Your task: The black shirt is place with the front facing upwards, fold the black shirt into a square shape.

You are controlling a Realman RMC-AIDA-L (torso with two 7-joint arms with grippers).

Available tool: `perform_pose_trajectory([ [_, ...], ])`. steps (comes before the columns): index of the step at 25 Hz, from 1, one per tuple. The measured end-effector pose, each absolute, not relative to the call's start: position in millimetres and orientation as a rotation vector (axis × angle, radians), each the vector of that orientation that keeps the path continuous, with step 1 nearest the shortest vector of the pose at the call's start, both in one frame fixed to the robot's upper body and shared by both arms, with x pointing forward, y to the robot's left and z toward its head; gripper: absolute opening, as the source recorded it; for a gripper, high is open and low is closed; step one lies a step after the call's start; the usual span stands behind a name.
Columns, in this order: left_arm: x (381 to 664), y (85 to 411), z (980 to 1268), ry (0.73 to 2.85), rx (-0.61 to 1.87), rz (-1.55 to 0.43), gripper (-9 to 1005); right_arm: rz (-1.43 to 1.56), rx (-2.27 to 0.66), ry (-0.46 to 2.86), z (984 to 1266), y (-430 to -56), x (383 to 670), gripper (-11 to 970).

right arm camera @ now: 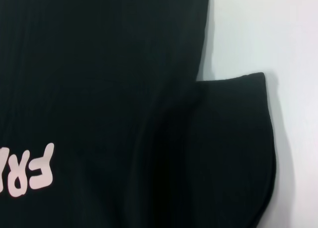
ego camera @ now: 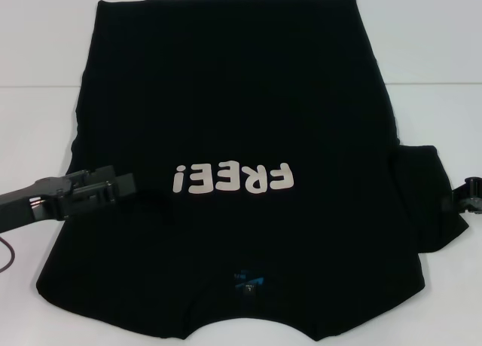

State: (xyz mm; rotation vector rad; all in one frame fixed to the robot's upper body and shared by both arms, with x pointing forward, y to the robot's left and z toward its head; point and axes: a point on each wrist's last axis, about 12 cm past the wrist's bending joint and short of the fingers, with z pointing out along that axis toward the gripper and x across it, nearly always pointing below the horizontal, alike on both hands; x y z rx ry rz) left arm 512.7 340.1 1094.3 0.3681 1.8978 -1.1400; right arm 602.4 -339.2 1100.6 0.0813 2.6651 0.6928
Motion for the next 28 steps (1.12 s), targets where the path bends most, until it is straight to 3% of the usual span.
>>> perform_pose_trajectory([
  [13,508,343,1093,1.884,0.332,-1.155,812,0.635,0.116,2.649,1101,-354,599,5],
  [28,489,365,1106,1.713,0.220,-1.187,798,0.540,0.292,2.547,1118,-407,591,19],
])
